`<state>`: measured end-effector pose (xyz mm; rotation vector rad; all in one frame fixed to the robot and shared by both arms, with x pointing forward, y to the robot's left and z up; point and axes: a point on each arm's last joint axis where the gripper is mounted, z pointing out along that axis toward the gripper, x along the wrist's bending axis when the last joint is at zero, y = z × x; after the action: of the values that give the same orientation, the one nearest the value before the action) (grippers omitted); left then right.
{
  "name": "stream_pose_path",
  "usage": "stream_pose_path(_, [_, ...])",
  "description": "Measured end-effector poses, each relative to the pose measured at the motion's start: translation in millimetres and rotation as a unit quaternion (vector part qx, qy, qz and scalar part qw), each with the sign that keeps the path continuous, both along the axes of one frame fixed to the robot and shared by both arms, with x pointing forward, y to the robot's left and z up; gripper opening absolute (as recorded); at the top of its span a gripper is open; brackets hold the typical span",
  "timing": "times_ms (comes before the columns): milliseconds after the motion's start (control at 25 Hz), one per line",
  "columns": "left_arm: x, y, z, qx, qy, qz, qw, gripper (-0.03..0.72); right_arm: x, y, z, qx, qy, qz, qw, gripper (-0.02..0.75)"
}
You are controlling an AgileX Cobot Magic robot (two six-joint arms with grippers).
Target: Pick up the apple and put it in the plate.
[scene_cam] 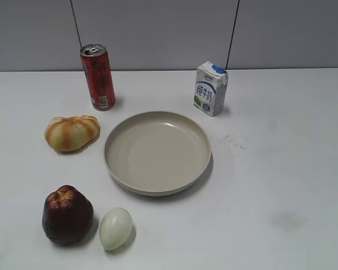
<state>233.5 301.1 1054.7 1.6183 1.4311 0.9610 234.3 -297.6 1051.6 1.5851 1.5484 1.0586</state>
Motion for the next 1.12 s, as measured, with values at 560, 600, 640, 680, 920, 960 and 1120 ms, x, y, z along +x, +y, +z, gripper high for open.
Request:
stream_pose_path(560, [4,0,1,0.001,0.011,0.000,1.000,0.675,0,0,0,0.000,0.000,0.000,1.000,0.571])
stream_pose_path(600, [9,-1,3,0.001,0.022,0.000,1.000,0.673,0,0,0,0.000,0.000,0.000,1.000,0.571])
stream_pose_path(640, [13,-1,6,0.001,0.027,0.000,1.000,0.670,0,0,0,0.000,0.000,0.000,1.000,0.571])
stream_pose_path(680, [20,-1,9,0.001,0.027,0.000,1.000,0.668,0,0,0,0.000,0.000,0.000,1.000,0.571])
stream_pose_path(920, [73,-11,22,-0.026,0.028,-0.031,0.999,0.664,0,0,0,0.000,0.000,0.000,1.000,0.571])
stream_pose_path(960, [84,-15,19,-0.034,0.057,-0.044,0.997,0.664,0,0,0,0.000,0.000,0.000,1.000,0.571])
stream_pose_path(1120, [124,-38,6,-0.038,0.189,-0.115,0.974,0.664,0,0,0,0.000,0.000,0.000,1.000,0.571])
